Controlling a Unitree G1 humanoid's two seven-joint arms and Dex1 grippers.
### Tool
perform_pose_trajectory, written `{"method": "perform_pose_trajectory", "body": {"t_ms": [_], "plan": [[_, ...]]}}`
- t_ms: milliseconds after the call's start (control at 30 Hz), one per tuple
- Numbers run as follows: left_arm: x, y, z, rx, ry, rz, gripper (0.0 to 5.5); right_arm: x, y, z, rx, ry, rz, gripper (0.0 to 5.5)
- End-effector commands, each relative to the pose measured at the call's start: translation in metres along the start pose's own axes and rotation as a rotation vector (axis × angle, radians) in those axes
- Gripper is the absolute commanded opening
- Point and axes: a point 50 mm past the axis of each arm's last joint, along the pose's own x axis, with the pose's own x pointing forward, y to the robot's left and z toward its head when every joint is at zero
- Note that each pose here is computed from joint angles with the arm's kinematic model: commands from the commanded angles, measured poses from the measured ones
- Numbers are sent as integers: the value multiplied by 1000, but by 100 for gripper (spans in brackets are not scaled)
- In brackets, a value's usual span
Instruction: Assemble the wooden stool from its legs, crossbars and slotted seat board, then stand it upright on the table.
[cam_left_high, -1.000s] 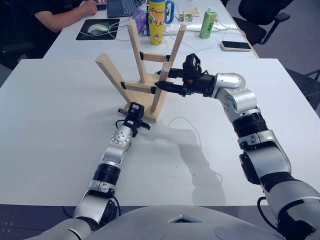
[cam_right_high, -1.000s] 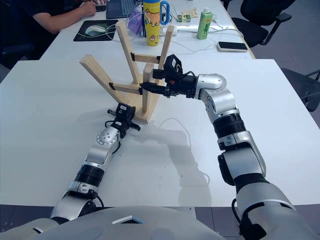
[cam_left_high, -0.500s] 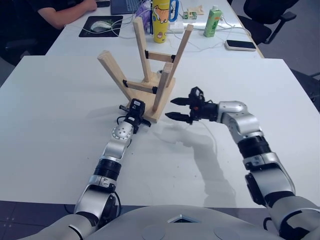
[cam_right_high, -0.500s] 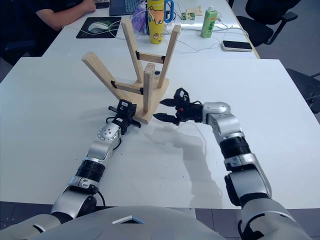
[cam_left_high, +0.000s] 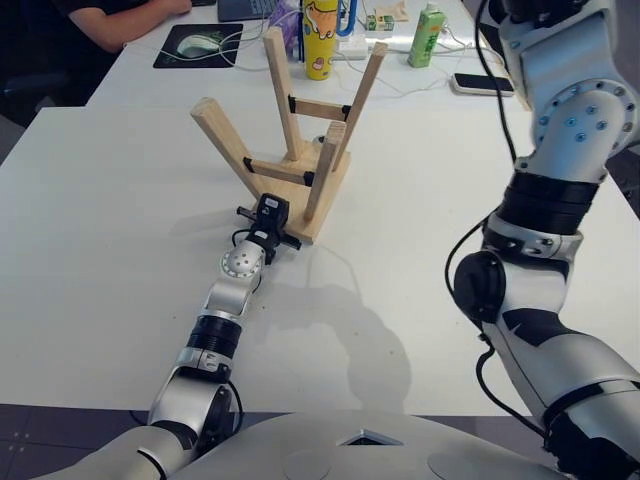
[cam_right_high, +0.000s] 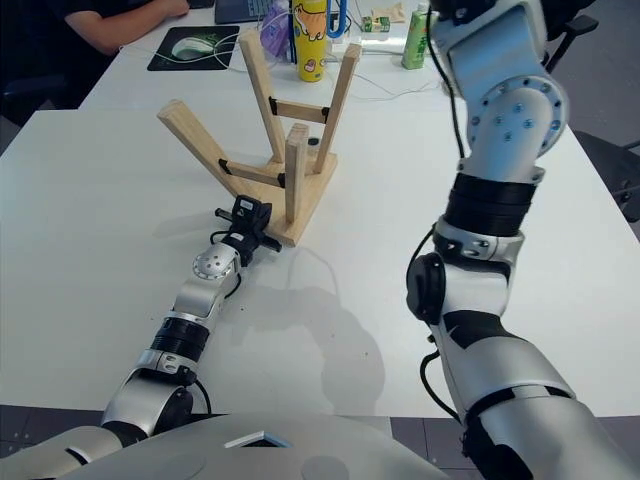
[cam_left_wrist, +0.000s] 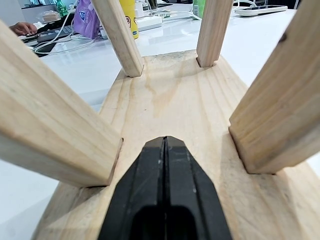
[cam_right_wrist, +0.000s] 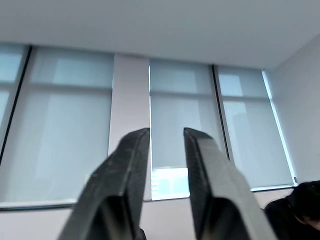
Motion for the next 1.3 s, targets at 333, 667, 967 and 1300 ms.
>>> {"method": "perform_pose_trajectory", "body": {"t_ms": [333, 667, 967, 1300], "plan": [[-34, -4, -90, -63, 404, -2, 0, -116, -8, -148, 209, 518, -326, 1], [-19, -11, -59, 46, 186, -85, 0, -156, -64, -87, 212, 264, -563, 1], [-39, 9, -5, 78, -230, -119, 0, -160, -49, -155, 110, 614, -305, 1], [-74, 79, -69, 413, 247, -162, 0, -143, -24, -183, 157, 649, -94, 1]]}}
